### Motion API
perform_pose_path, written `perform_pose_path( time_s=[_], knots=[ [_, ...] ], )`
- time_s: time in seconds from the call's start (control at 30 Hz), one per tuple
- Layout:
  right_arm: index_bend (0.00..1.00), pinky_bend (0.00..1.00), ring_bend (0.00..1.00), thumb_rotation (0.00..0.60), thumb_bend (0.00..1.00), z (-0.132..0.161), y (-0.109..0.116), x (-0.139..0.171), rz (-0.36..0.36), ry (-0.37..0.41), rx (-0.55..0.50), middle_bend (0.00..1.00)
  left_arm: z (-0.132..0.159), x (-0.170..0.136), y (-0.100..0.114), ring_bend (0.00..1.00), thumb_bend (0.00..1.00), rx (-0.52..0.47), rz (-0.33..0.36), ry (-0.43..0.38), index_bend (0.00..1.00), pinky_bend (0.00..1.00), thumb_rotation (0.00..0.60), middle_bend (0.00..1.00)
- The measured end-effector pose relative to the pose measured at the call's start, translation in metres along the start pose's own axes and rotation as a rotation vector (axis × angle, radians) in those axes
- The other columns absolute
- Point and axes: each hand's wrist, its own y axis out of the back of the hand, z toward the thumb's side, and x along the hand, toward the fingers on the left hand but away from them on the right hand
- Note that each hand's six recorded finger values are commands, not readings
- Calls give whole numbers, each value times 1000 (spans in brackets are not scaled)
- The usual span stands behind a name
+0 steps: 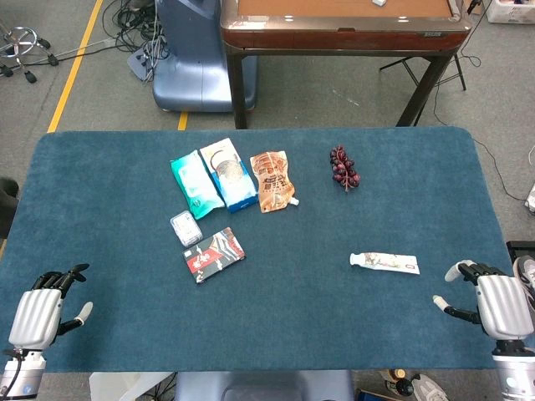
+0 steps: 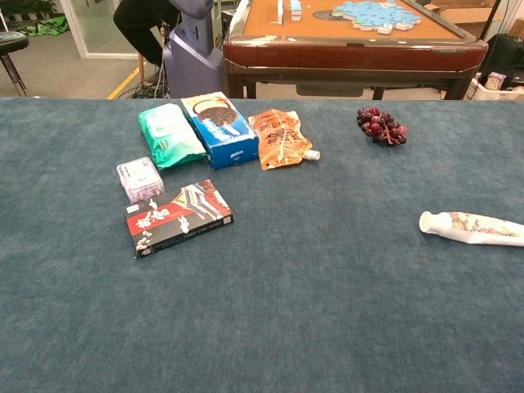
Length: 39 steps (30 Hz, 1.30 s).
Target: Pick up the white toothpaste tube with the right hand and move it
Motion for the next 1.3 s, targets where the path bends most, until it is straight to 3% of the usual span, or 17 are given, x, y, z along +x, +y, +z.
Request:
perform_pose_path(
  time_s=[0.23,0.4,0.6,0.8,0.93,1.3],
  knots=[
    [527,502,481,600,33,3,0,-2,11,11,8,495,-1,0,-3,332,255,-2,-8,1,204,199,600,368],
    [472,502,455,600,34,11,-3,-11,39,39,20,486,-5,-2,-4,332,255,-3,-10,11,205,199,600,368],
    [391,464,358,600,35,20,-16,-31,127,67,60,380,-10,-5,-4,332,255,-2,-12,27,205,199,600,368],
    [307,453,336,600,36,26,-37,-59,225,67,121,362,-17,-9,-3,332,255,3,-12,49,204,199,600,368],
    [302,454,336,600,37,30,-53,-76,259,72,137,362,-20,-11,-2,332,254,4,-13,57,204,199,600,368],
    [266,453,335,600,37,27,-64,-86,260,52,144,362,-21,-11,-2,333,255,7,-18,63,205,199,600,368]
  ],
)
